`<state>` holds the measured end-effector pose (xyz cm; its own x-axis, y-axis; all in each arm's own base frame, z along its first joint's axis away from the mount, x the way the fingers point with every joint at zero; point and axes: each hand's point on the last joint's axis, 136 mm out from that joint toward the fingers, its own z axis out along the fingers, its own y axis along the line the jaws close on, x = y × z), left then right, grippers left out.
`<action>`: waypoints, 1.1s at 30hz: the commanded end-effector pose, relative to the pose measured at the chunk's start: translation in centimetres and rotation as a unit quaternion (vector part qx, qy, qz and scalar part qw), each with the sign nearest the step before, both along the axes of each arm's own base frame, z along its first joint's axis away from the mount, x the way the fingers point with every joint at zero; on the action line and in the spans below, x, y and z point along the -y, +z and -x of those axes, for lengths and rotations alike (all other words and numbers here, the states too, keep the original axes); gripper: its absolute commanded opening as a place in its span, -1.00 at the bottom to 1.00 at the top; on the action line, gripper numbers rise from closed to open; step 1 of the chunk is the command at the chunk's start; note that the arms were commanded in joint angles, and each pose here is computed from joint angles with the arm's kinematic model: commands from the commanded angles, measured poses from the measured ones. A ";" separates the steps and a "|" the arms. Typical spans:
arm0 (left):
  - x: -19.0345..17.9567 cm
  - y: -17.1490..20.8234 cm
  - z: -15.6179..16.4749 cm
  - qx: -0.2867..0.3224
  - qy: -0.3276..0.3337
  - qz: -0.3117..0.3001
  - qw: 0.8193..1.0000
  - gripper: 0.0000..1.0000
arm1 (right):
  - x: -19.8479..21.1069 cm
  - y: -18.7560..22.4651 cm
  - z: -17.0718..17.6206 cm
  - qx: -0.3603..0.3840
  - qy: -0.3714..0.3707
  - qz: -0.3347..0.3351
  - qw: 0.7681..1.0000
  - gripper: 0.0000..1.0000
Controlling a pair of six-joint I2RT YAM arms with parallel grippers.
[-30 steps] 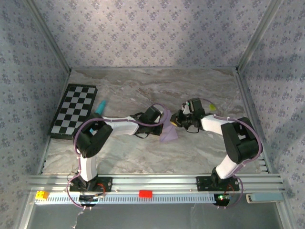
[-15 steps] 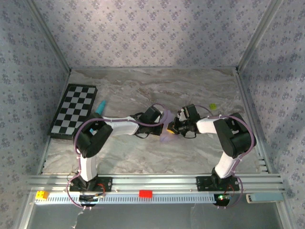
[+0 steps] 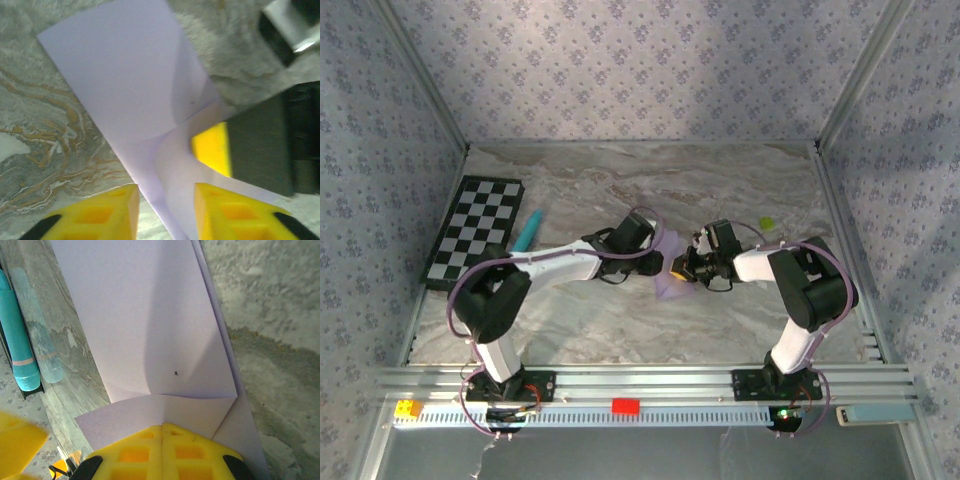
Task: Fold a paper plane with a square sheet of paper (pick it up from the middle)
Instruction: Fold the triangle a second time at the center of the table.
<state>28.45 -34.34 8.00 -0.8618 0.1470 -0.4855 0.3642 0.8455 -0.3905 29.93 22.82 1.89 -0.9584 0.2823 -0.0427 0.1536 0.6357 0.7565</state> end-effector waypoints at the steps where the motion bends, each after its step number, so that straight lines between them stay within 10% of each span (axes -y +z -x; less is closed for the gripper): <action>1: 1.8 2.5 1.2 -0.035 -0.011 0.064 0.997 -0.51 | 2.3 -2.9 1.6 -0.045 -0.027 0.056 0.997 -0.93; 14: 6.0 -0.6 4.5 -0.142 -0.037 0.107 0.983 -0.97 | 2.3 -2.9 1.6 -0.046 -0.028 0.055 0.997 -0.94; 33: 4.7 -4.6 4.6 -0.166 -0.016 0.049 0.985 -0.98 | 2.3 -3.0 1.7 -0.048 -0.026 0.054 0.997 -0.94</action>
